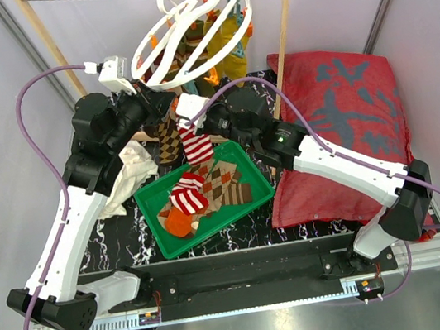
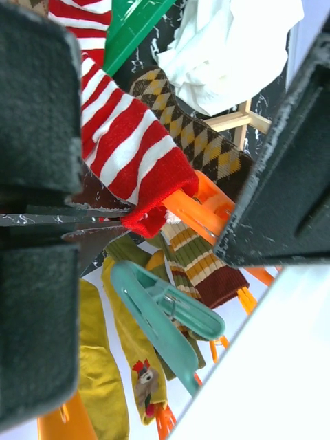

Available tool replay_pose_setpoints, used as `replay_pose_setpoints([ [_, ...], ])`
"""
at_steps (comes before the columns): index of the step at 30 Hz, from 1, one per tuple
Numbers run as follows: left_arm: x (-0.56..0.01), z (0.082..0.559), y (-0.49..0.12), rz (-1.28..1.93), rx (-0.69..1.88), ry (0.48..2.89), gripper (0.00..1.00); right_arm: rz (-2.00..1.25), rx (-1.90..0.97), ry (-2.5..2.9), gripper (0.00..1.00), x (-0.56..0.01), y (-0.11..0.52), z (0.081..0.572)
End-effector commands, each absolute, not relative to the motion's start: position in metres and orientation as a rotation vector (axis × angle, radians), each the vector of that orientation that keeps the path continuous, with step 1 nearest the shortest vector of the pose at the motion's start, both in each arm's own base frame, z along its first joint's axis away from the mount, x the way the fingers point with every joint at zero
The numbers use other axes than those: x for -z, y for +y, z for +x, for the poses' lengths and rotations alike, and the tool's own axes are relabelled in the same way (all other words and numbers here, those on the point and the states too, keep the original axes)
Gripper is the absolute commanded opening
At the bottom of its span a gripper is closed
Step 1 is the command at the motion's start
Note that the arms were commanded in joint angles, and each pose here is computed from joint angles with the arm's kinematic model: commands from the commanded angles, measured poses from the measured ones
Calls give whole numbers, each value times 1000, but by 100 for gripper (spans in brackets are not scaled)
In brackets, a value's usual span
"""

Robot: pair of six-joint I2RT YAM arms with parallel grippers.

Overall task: Clip the socks to the hanger
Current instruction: Clamp the sock onto the hanger.

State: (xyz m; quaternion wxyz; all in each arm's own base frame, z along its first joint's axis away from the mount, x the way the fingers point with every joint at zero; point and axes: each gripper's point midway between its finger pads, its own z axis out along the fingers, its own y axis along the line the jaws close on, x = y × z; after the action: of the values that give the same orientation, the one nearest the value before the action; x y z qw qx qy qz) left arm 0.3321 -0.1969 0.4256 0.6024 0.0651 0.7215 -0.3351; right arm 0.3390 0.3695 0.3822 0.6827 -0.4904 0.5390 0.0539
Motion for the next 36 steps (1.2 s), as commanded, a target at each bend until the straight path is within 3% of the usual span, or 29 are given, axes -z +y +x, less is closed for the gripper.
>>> replay_pose_setpoints([
  [1,-427,332,-199,180,776,1668,6,-986,-151,1122,0,-434,359,333],
  [15,-425,334,-198,166,768,1686,6,-956,-176,1104,0,-450,366,337],
  [19,-429,332,-198,159,776,1678,27,-956,-184,1108,0,-449,369,337],
  [23,-434,331,-196,134,784,1671,61,-953,-193,1113,0,-448,370,338],
  [25,-436,331,-196,121,790,1666,70,-950,-199,1111,0,-449,371,338],
  [27,-437,333,-193,100,780,1661,73,-948,-200,1117,0,-448,372,340],
  [30,-435,340,-187,43,751,1660,69,-929,-213,1130,2,-448,374,342],
  [31,-435,342,-184,21,742,1656,68,-920,-215,1135,4,-449,373,342],
  [34,-433,351,-172,-51,692,1643,61,-879,-244,1170,27,-447,367,342],
  [36,-432,358,-162,-103,654,1630,59,-851,-287,1188,48,-448,360,340],
])
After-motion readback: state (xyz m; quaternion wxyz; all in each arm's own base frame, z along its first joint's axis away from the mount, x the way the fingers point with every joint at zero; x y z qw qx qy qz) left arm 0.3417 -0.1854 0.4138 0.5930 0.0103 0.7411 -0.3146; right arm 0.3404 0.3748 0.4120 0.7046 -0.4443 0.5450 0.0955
